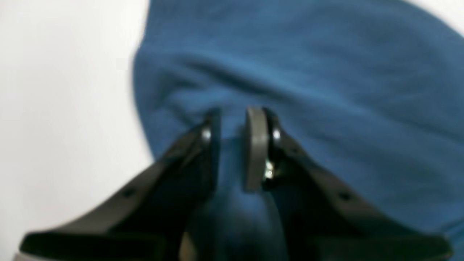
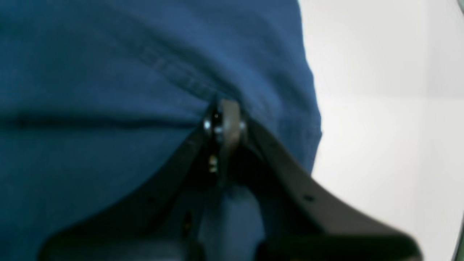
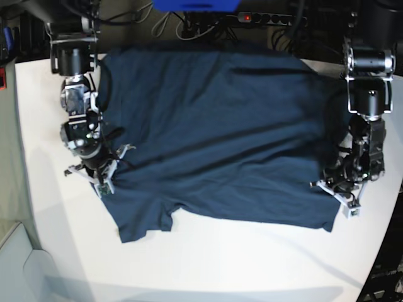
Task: Layout the t-shirt on the table in an organized manner, then fold the t-shirt properly
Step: 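Grasp the shirt sides with both grippers, then pull the shirt sides apart with both grippers to flatten it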
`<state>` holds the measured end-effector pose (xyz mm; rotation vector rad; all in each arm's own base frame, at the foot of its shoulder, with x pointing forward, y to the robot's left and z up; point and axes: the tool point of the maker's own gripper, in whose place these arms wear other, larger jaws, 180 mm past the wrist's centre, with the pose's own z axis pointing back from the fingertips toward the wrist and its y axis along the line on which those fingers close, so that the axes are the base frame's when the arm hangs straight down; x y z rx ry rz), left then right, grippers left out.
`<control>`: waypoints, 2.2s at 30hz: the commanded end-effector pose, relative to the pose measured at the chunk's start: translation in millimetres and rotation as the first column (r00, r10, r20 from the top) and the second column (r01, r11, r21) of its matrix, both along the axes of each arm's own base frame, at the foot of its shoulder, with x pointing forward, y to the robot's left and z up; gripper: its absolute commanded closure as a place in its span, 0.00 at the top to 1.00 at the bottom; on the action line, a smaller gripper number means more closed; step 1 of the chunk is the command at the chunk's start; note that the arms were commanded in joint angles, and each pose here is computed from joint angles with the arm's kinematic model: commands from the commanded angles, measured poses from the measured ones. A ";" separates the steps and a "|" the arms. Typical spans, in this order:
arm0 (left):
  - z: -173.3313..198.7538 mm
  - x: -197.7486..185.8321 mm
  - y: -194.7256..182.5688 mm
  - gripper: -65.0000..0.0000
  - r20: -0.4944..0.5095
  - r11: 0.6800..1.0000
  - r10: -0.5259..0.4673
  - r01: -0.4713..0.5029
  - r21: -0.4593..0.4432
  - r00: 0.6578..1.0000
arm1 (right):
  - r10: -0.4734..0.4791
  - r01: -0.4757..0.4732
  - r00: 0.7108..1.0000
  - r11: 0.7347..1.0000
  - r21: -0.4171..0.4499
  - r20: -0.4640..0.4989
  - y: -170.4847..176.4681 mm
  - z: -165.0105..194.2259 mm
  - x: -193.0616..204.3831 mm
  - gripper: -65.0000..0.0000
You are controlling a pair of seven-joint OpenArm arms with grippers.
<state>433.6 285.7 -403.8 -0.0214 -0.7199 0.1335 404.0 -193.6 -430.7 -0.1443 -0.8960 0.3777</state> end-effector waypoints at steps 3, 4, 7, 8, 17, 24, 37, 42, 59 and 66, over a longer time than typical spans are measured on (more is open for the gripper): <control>20.2 19.7 3.0 0.19 0.086 1.000 -0.013 0.011 0.025 0.996 | -0.061 0.056 0.995 0.996 -0.062 -0.077 -44.1 -15.7 0.8 0.00; 17.9 19.5 2.6 0.19 0.095 0.999 -0.021 0.017 0.036 0.995 | -0.069 0.064 0.995 0.996 -0.063 -0.078 -52.3 -16.6 5.7 0.00; -0.2 8.1 9.2 0.19 0.077 0.994 -0.050 0.042 0.100 0.996 | -0.088 0.084 0.995 0.994 -0.062 -0.057 -73.5 -8.9 27.3 0.00; -3.7 6.2 11.1 0.19 0.071 0.992 -0.054 0.046 0.114 0.996 | -0.092 0.089 0.995 0.994 -0.057 -0.044 -78.4 -4.2 35.7 0.00; 13.7 1.2 17.5 0.18 0.143 0.994 -0.040 0.024 0.110 0.989 | -0.060 0.071 0.979 0.996 -0.051 0.195 -78.4 84.6 100.6 0.00; 68.5 6.5 32.9 0.19 0.239 0.993 -0.014 -0.014 0.115 0.971 | 0.012 0.031 0.922 0.994 -0.105 0.386 -57.1 157.9 103.2 0.00; 36.8 -36.1 -48.4 0.18 0.047 0.993 -0.115 0.114 0.015 0.992 | -0.020 0.034 0.989 0.995 -0.094 0.143 12.9 100.5 -12.3 0.00; 21.5 -49.7 -52.0 0.18 0.031 0.993 -0.115 0.115 0.004 0.993 | -0.029 0.033 0.998 0.996 -0.077 0.054 18.6 67.9 -42.5 0.00; -37.1 -65.5 -39.3 0.18 -0.031 0.999 -0.038 0.037 -0.035 0.999 | -0.049 0.038 0.995 0.992 -0.119 -0.091 -6.4 17.5 -63.4 0.00; -41.3 -63.9 3.7 0.19 -0.011 1.000 0.020 -0.019 0.022 1.000 | -0.006 0.000 0.999 0.988 -0.153 -0.038 -26.1 18.2 -54.5 0.00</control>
